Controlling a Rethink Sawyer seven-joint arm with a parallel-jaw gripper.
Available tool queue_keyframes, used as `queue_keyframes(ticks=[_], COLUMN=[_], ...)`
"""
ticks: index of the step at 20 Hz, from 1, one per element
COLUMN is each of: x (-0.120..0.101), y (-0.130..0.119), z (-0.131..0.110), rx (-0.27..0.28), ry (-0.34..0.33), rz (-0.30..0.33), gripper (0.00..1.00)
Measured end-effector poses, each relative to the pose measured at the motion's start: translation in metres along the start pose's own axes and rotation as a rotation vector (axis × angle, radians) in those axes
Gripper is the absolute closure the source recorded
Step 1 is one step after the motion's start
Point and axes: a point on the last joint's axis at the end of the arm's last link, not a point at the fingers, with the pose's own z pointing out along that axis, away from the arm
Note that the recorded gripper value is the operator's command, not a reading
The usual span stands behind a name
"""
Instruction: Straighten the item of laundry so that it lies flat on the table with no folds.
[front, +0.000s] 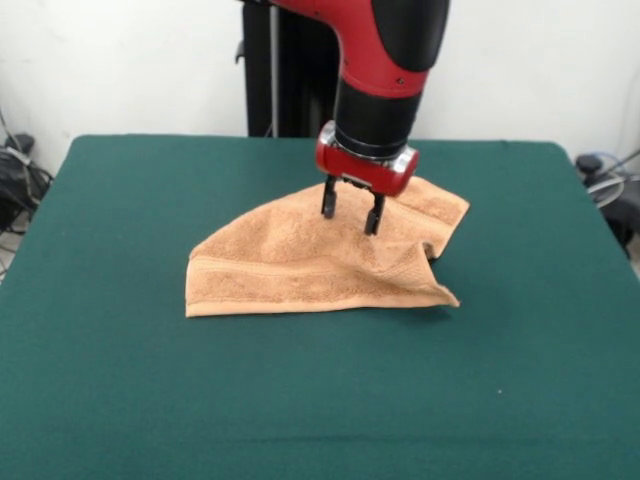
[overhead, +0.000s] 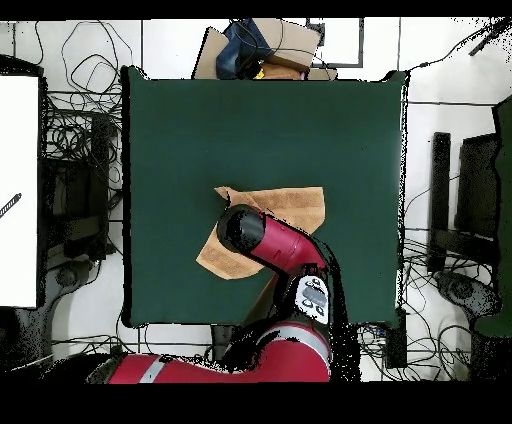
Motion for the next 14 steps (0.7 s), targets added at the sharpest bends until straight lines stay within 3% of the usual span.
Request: queue_keyframes(ticks=[14], x=[0.0023], y=[0.0059], z=[0.0015], rx=[-0.008], ry=[0.004], rz=[-0.007], gripper=[0.0])
